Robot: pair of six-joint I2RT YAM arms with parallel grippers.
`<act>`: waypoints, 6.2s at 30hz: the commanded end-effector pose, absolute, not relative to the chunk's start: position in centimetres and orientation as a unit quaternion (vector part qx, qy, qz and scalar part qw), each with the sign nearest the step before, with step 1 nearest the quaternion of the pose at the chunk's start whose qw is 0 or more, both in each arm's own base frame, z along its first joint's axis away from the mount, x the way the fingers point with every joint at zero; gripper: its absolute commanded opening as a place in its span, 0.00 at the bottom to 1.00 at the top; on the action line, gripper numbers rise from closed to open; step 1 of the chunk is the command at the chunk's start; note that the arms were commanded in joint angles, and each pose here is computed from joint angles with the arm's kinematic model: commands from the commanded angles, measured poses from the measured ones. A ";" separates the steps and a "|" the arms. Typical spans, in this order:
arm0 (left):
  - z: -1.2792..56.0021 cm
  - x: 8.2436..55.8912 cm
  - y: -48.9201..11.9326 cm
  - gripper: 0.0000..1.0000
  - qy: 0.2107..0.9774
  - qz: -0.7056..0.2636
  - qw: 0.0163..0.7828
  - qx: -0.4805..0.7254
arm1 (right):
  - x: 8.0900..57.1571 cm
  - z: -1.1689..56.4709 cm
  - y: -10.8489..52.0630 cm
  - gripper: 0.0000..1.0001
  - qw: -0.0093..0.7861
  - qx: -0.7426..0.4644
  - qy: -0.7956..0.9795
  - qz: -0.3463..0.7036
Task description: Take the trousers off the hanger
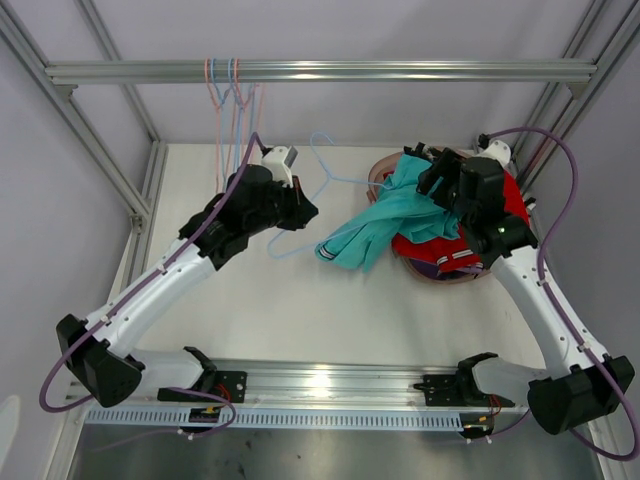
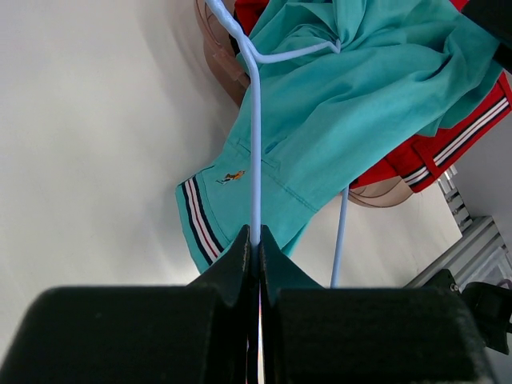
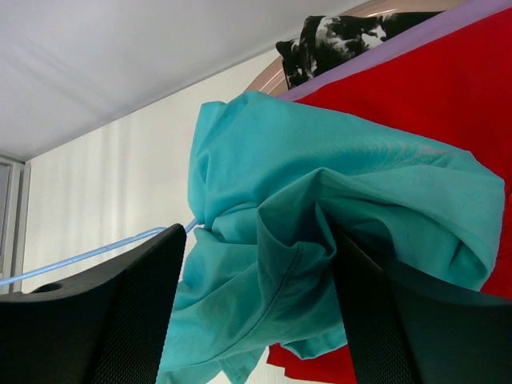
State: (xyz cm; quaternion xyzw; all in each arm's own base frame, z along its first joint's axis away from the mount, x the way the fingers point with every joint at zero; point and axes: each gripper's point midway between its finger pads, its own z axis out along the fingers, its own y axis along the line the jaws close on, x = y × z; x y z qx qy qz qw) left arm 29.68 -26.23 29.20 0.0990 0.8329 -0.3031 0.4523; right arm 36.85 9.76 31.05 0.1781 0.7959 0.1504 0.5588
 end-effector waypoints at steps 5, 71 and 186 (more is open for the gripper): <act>32.3 29.7 -25.7 0.00 0.806 -0.308 0.496 0.099 | 35.7 31.4 9.5 0.67 0.551 0.185 0.802 0.138; 27.5 27.8 -32.6 0.00 0.825 -0.115 0.523 0.180 | 35.7 34.0 -8.8 0.00 0.562 0.340 0.747 0.107; 30.1 30.4 -29.9 0.00 0.804 -0.084 0.560 0.182 | 34.3 24.3 -4.8 0.43 0.467 0.329 0.818 0.058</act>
